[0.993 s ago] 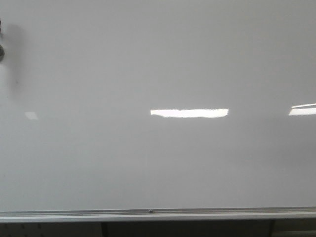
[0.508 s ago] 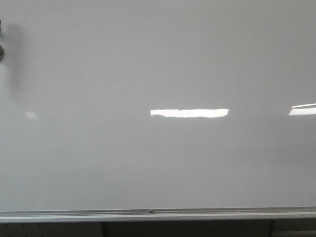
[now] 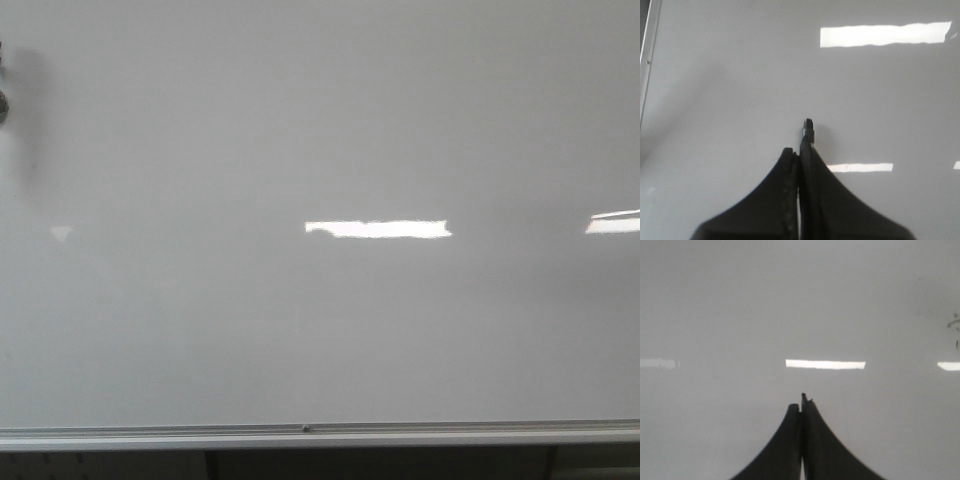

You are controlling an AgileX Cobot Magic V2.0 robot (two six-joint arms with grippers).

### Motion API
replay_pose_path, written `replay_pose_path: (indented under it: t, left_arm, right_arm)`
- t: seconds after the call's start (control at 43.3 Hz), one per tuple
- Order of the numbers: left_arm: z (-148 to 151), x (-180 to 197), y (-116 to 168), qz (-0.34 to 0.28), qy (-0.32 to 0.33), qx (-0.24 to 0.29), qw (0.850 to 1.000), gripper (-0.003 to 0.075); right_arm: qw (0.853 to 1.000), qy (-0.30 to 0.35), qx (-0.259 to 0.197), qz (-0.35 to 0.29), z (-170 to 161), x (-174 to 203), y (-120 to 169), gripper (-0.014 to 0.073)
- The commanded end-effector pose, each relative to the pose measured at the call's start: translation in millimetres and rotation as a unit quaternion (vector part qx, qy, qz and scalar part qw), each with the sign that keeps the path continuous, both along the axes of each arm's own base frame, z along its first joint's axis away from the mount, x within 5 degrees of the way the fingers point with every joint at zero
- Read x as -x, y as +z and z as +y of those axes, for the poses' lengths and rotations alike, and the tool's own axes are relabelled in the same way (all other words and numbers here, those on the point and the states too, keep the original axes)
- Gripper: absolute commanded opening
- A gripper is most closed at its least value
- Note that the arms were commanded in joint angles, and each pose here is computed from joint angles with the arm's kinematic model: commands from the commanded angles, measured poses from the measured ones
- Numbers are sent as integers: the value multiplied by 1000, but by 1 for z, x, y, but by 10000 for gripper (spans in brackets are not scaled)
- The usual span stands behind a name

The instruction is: Write number 2 on whiteboard

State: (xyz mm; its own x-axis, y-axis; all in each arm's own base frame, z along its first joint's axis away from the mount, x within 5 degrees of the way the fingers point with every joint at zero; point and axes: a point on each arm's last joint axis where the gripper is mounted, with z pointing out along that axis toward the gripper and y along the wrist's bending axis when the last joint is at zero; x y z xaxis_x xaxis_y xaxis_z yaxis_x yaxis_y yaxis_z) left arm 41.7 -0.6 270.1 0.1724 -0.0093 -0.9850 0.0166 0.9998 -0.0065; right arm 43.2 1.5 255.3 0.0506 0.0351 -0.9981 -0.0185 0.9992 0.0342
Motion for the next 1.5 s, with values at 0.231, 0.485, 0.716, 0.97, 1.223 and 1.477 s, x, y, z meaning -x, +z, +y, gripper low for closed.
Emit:
replay_pose_path:
  t: [0.231,0.485,0.716,0.97,1.223,1.477]
  left_arm:
    - [0,-4,92,30,2,-11,999,-20]
    - [0,-30,107,84,2,-12,996,-20]
    - [-1,-45,92,147,0,-9,989,-20]
    - [-2,-57,85,178,-3,-3,984,-20]
    - [-2,-68,78,216,-3,-3,976,294]
    - [-4,-81,73,248,-10,-15,969,522]
  right_arm:
    - [1000,4,-1,19,1,-6,87,-67]
    - [999,5,-1,51,1,-25,112,-67]
    - [997,6,-1,76,1,-33,107,-66]
    - [992,10,11,127,2,-37,98,-22]
    - [986,15,41,159,2,-44,92,459]
    - [985,15,41,169,2,-49,90,562]
